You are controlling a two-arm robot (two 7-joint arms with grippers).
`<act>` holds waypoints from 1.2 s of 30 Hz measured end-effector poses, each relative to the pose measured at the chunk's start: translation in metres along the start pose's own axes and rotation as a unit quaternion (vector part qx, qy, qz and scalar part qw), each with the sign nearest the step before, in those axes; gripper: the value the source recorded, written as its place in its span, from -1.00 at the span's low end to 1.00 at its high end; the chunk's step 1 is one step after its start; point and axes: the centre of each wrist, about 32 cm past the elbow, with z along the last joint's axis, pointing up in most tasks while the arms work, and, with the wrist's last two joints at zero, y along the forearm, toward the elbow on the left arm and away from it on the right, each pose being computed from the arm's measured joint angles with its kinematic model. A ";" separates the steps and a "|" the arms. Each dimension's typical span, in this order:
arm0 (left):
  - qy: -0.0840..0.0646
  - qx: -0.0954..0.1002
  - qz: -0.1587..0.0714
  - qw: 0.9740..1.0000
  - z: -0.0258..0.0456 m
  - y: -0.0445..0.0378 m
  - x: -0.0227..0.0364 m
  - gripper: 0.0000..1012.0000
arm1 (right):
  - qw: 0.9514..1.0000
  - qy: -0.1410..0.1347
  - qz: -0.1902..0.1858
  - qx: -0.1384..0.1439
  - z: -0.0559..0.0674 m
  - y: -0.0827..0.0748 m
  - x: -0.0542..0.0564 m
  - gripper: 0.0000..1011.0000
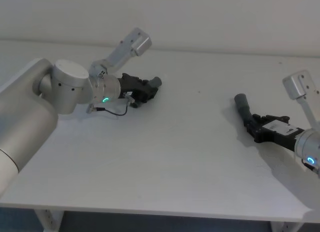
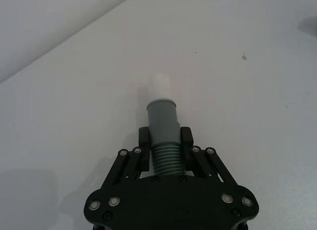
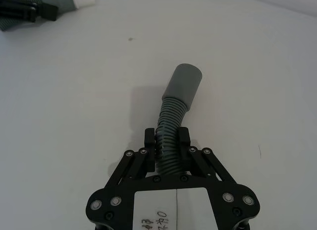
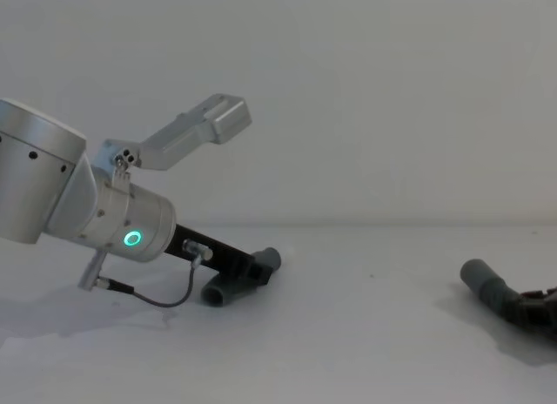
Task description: Use both hands to pick up one end of the pipe from the table, align the ends, and insert them.
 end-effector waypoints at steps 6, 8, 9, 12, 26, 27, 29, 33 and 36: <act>-0.012 -0.007 0.007 1.000 0.0010 0.0007 -0.0003 -0.29 | 1.000 -0.004 0.005 0.017 0.001 -0.001 -0.002 -0.48; -0.019 -0.012 0.010 1.000 0.0021 0.0013 -0.0005 -0.29 | 1.000 -0.008 0.009 0.029 0.002 -0.002 -0.002 -0.48; -0.023 -0.014 0.010 1.000 0.0027 0.0017 -0.0006 -0.29 | 1.000 -0.008 0.009 0.029 0.002 -0.002 -0.002 -0.48; -0.037 -0.023 0.012 0.999 0.0054 0.0031 -0.0002 -0.29 | 0.998 -0.016 0.017 0.050 0.004 -0.003 -0.002 -0.48; -0.099 -0.054 -0.027 0.993 0.0183 0.0111 0.0084 -0.29 | 0.987 -0.059 0.078 0.124 0.011 -0.011 0.009 -0.48; -0.103 -0.056 -0.032 0.993 0.0189 0.0116 0.0090 -0.29 | 0.987 -0.061 0.081 0.126 0.011 -0.011 0.010 -0.48; -0.113 -0.059 -0.044 0.991 0.0206 0.0131 0.0111 -0.29 | 0.984 -0.070 0.095 0.136 0.012 -0.013 0.013 -0.48; -0.132 -0.065 -0.070 0.987 0.0233 0.0160 0.0162 -0.29 | 0.977 -0.086 0.124 0.149 0.014 -0.015 0.020 -0.48; -0.142 -0.066 -0.083 0.984 0.0249 0.0178 0.0195 -0.29 | 0.974 -0.094 0.139 0.154 0.015 -0.016 0.024 -0.48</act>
